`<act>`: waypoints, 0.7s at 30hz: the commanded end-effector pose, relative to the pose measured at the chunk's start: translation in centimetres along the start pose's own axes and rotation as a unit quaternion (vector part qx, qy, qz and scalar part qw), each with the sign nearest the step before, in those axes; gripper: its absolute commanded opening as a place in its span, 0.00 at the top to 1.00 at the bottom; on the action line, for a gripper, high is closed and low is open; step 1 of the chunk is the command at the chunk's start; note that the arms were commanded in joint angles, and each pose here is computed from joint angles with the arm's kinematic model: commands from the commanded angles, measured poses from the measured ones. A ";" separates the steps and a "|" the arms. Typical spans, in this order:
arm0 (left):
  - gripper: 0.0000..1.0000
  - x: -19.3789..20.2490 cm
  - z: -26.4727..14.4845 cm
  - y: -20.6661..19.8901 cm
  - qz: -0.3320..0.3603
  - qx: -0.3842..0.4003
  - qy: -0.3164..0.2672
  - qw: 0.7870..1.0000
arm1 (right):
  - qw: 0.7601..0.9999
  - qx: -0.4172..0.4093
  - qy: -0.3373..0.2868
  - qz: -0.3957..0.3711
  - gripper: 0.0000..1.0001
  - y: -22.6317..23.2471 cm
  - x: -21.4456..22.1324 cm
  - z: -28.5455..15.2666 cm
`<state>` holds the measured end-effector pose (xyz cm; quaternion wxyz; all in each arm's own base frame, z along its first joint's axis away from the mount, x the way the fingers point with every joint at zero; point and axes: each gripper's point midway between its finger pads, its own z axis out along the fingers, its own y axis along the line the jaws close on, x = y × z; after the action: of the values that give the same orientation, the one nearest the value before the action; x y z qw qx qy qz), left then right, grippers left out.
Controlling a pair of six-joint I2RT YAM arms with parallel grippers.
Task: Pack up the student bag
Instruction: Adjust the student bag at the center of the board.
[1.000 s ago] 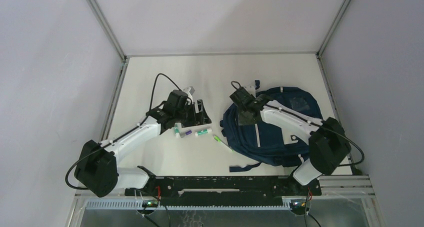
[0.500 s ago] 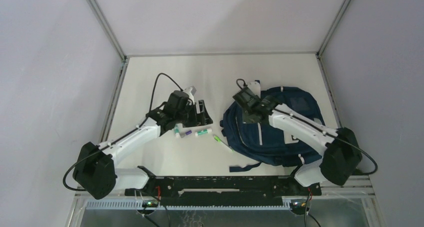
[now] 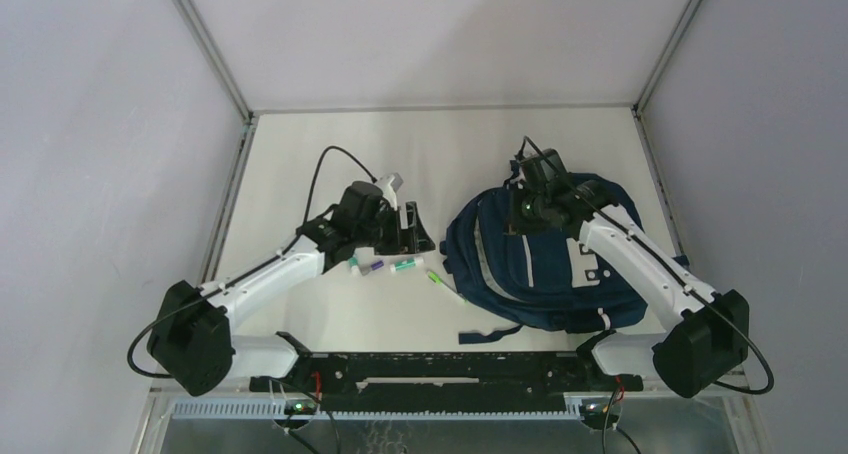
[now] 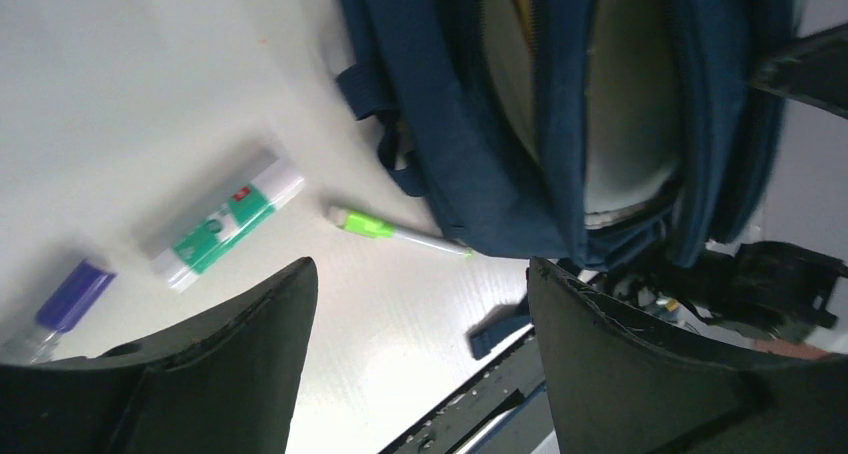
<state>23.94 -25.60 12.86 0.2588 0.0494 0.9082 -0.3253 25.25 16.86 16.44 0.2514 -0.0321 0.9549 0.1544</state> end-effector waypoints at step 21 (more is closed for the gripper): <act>0.20 -0.5 0.7 -14.1 0.035 0.260 0.037 0.964 | 0.975 -0.205 0.040 0.072 0.97 3.1 -0.7 0.1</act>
<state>20.45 -34.09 17.03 0.2049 0.1372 0.8358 -0.4906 25.12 18.59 15.55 0.1678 -0.0087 0.9309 0.3242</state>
